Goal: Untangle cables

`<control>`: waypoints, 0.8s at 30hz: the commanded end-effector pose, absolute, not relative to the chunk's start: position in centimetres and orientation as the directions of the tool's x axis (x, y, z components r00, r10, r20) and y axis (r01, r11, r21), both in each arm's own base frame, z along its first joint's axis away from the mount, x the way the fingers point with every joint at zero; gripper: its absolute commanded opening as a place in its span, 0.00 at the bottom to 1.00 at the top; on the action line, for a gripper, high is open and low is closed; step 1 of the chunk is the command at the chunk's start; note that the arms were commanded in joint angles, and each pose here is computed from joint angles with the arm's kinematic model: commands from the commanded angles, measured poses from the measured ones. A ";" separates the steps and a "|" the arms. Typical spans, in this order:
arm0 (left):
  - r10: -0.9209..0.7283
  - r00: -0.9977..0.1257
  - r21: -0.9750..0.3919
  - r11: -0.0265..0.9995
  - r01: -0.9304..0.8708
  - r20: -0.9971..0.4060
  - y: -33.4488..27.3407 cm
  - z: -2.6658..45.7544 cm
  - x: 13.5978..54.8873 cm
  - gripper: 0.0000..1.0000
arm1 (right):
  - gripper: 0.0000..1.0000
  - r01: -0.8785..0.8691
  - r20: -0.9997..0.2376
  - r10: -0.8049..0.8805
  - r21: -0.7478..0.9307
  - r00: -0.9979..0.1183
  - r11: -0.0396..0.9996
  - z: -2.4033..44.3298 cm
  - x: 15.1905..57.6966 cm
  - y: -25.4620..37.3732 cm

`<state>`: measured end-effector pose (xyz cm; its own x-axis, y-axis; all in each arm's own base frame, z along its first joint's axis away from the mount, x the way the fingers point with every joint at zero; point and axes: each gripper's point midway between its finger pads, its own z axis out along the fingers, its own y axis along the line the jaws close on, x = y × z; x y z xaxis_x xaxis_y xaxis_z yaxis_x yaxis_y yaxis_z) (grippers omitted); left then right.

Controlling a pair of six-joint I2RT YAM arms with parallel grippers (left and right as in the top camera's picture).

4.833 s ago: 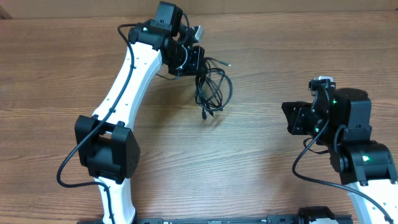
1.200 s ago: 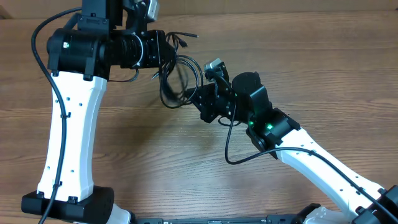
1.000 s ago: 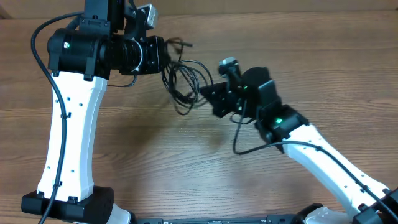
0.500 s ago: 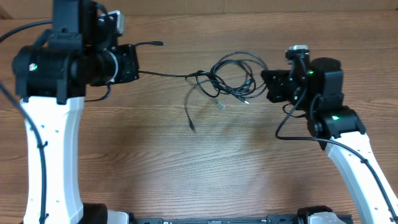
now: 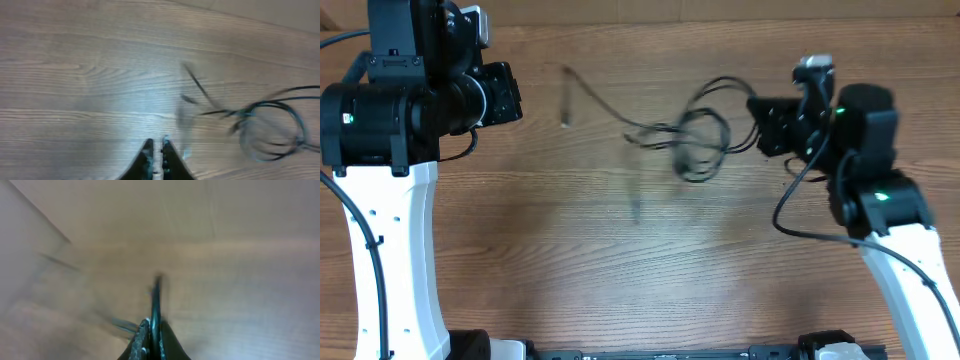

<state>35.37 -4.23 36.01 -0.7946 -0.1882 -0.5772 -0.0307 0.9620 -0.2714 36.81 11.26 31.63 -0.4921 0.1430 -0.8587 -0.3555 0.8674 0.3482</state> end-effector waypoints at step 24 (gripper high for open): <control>-0.188 -0.763 -0.272 0.962 -0.016 -0.619 -4.0 37.9 34.1 0.19 | 0.04 -0.431 -0.936 0.148 0.282 -0.318 0.857 41.5 34.3 15.1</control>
<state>34.64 -1.88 36.58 -0.7679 -0.2242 -0.6001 -0.1149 0.9698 -0.2153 33.44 16.68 41.12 -0.3367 0.1374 -0.9315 -0.4965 0.8147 0.2996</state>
